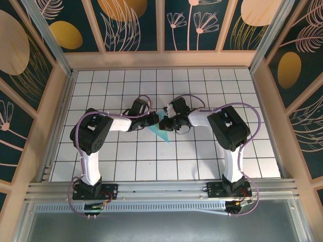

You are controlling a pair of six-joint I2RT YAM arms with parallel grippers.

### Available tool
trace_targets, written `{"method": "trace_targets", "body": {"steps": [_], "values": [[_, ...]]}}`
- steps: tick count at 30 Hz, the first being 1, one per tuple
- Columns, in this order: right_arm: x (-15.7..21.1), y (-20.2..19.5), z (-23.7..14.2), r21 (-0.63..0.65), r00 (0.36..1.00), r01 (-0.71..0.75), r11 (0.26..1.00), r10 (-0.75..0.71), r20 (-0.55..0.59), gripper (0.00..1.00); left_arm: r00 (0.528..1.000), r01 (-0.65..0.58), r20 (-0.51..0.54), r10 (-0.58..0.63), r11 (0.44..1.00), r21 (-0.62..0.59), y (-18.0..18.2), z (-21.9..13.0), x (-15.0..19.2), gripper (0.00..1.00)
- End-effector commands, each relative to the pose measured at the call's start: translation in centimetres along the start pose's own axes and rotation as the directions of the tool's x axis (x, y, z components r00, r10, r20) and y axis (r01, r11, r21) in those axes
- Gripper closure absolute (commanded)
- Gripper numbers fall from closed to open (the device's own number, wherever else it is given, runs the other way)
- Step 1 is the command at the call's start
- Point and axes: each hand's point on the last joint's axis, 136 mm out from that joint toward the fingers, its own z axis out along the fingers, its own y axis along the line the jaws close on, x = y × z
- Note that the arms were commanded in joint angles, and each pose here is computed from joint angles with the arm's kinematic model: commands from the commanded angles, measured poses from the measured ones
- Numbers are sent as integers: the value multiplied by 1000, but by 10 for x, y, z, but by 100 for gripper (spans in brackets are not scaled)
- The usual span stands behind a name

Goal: Fold a paper plane with a square sheet of paper (fold left side to right side)
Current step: Fourth fold the wing at the center of the table.

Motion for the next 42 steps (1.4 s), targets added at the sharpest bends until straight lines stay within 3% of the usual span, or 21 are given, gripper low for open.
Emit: {"method": "trace_targets", "body": {"steps": [1,11,42], "values": [[12,-14,7,65,999,3,998,-1,-41,100,996,37,-72,-46,992,-120,37,7,24,100],[46,-16,2,92,994,13,996,-3,-111,100,996,41,-73,-52,988,-146,43,8,25,100],[119,-18,-35,109,982,-17,994,37,-188,100,996,42,-72,-53,988,-151,42,6,23,100]]}}
